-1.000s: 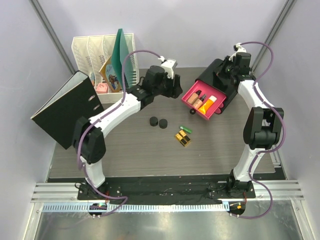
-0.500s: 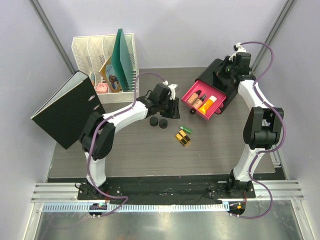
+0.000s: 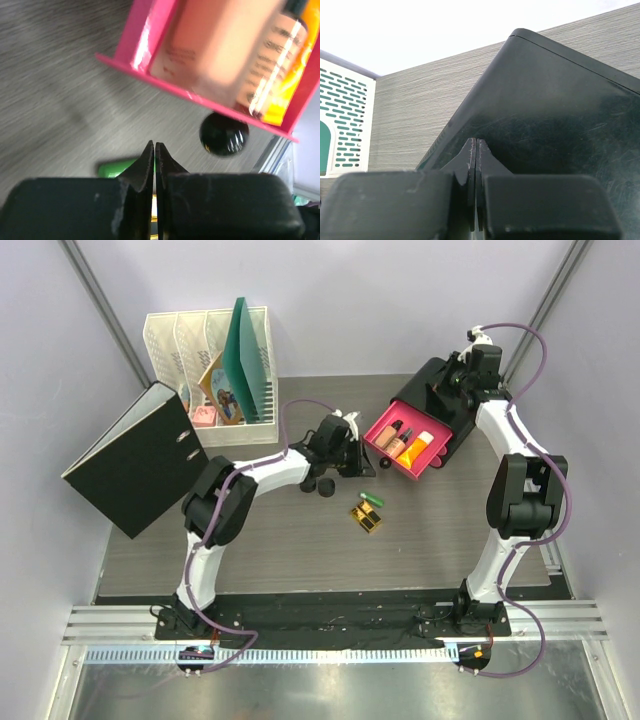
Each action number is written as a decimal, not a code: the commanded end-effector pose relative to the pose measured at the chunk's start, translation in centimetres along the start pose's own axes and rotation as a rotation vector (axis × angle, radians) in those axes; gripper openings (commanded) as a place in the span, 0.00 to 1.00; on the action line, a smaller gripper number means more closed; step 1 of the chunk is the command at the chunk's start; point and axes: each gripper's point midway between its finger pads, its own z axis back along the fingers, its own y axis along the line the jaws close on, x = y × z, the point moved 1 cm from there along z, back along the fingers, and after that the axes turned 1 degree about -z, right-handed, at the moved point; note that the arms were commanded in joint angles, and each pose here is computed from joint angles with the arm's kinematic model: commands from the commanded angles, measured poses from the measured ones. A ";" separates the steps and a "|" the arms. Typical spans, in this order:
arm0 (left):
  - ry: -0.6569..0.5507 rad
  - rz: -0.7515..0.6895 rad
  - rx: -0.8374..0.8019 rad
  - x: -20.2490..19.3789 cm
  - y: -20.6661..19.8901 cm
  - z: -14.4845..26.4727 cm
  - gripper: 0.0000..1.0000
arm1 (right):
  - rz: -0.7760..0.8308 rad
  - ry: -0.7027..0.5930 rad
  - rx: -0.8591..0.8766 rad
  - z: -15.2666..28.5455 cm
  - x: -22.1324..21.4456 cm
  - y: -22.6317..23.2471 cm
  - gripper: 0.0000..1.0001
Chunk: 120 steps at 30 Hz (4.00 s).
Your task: Organize the makeup
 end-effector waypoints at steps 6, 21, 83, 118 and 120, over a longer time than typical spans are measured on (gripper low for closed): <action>-0.160 0.089 -0.192 3.9 -4.6 -1.2 0.00 | -0.085 0.567 -0.266 2.4 -17.1 -6.9 0.01; -0.276 0.091 -0.302 9.0 -10.4 -0.1 0.00 | -0.086 0.575 -0.271 2.4 -17.5 -7.1 0.01; -0.295 0.257 -0.356 11.0 -7.9 -7.6 0.51 | -0.094 0.594 -0.253 2.1 -18.1 -6.8 0.01; -0.173 0.110 -0.297 6.2 -6.8 -5.7 0.00 | -0.092 0.598 -0.261 2.1 -18.3 -7.0 0.01; -0.152 0.102 -0.264 5.0 -5.6 -5.2 0.00 | -0.094 0.596 -0.262 2.1 -18.3 -7.0 0.01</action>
